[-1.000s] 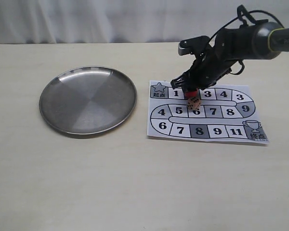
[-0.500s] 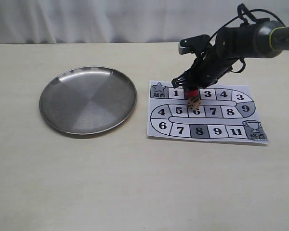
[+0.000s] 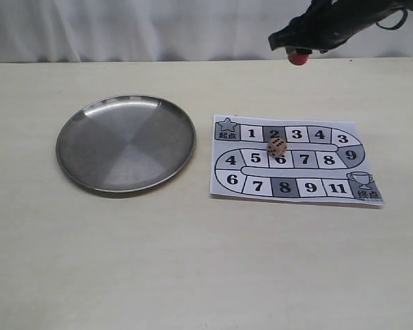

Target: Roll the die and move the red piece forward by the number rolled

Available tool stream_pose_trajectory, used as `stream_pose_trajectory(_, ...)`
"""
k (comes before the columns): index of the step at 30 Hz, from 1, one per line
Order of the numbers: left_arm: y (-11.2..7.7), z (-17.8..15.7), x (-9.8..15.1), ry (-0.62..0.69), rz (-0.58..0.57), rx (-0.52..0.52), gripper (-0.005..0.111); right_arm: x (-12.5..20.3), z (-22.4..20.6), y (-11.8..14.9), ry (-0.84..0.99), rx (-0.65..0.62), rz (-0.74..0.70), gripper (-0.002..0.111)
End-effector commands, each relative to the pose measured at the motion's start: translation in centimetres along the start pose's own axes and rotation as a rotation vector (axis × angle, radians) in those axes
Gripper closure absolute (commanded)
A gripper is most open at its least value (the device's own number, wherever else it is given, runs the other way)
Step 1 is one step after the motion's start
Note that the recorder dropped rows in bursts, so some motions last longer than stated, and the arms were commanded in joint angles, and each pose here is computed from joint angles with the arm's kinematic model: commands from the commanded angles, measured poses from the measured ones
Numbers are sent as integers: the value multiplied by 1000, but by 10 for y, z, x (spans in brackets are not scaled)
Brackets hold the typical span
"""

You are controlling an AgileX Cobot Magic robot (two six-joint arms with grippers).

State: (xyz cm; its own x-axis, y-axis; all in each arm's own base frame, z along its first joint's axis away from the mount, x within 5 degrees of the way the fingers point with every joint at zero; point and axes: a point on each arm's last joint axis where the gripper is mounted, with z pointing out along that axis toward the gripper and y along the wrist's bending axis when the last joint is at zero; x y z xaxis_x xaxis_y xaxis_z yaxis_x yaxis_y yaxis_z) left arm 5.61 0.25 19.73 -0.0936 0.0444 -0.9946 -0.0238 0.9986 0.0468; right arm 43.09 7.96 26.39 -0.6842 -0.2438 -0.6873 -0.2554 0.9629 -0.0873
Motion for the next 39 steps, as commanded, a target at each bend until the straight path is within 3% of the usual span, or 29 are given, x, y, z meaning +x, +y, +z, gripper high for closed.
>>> stream_pose_trajectory(1,0,0,0,-8,-1,3,107,19,22,-10,88,15,18,104)
stream_pose_trajectory(14,0,0,0,-8,-1,3,107,94,111,-10,362,-6,35,104)
stream_pose_trajectory(26,0,0,0,-8,-1,3,107,88,104,-11,346,-4,35,104)
stream_pose_trajectory(34,0,0,0,-8,-1,3,107,20,11,-24,66,40,54,104)
stream_pose_trajectory(39,0,0,0,-8,-1,3,107,24,14,-33,77,54,84,104)
